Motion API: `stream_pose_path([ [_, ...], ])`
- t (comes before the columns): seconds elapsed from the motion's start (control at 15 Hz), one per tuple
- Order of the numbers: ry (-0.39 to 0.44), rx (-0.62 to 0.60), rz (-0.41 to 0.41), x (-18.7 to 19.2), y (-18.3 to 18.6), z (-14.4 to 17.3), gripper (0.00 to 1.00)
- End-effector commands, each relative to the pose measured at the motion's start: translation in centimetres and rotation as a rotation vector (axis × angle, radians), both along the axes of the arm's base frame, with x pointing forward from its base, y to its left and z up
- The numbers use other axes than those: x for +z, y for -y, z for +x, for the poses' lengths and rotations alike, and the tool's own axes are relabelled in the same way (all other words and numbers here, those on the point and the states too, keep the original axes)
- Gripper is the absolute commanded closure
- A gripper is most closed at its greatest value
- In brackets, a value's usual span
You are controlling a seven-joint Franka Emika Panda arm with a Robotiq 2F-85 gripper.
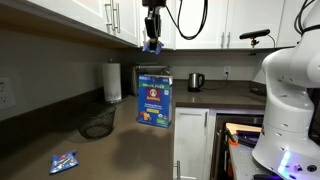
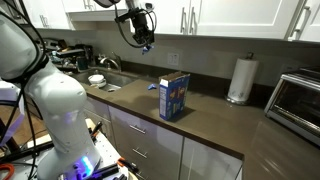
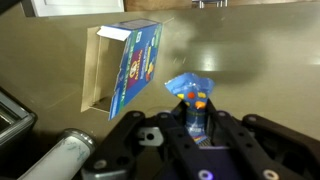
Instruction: Put one of the blue sachets on the counter inside the blue box
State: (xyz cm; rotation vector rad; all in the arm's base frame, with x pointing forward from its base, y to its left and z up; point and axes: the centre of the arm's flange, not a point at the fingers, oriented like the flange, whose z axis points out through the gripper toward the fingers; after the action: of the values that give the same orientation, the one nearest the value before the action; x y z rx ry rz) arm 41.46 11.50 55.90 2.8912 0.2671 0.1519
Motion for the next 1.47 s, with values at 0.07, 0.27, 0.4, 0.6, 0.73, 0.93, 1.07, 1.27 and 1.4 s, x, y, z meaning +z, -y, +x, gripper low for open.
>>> stream_pose_path([
  [0.07, 0.008, -0.08, -0.009, -0.2, 3.5, -0.1, 0.94],
  [0.27, 0.017, -0.13, -0.001, -0.2, 5.9, 0.9, 0.94],
  [0.4, 0.016, -0.164, 0.008, -0.2, 7.5, 1.8, 0.93],
  [0.6, 0.012, -0.198, 0.017, -0.4, 9.2, 3.4, 0.94],
  [0.73, 0.009, -0.218, 0.018, -0.6, 10.2, 4.4, 0.94],
  [0.93, -0.002, -0.239, 0.023, -1.0, 11.3, 6.0, 0.94],
  [1.07, -0.01, -0.252, 0.025, -1.4, 12.0, 6.9, 0.94],
  [1.27, -0.024, -0.266, 0.031, -2.2, 12.9, 8.0, 0.94],
  [1.4, -0.034, -0.274, 0.034, -3.0, 13.4, 8.5, 0.94],
])
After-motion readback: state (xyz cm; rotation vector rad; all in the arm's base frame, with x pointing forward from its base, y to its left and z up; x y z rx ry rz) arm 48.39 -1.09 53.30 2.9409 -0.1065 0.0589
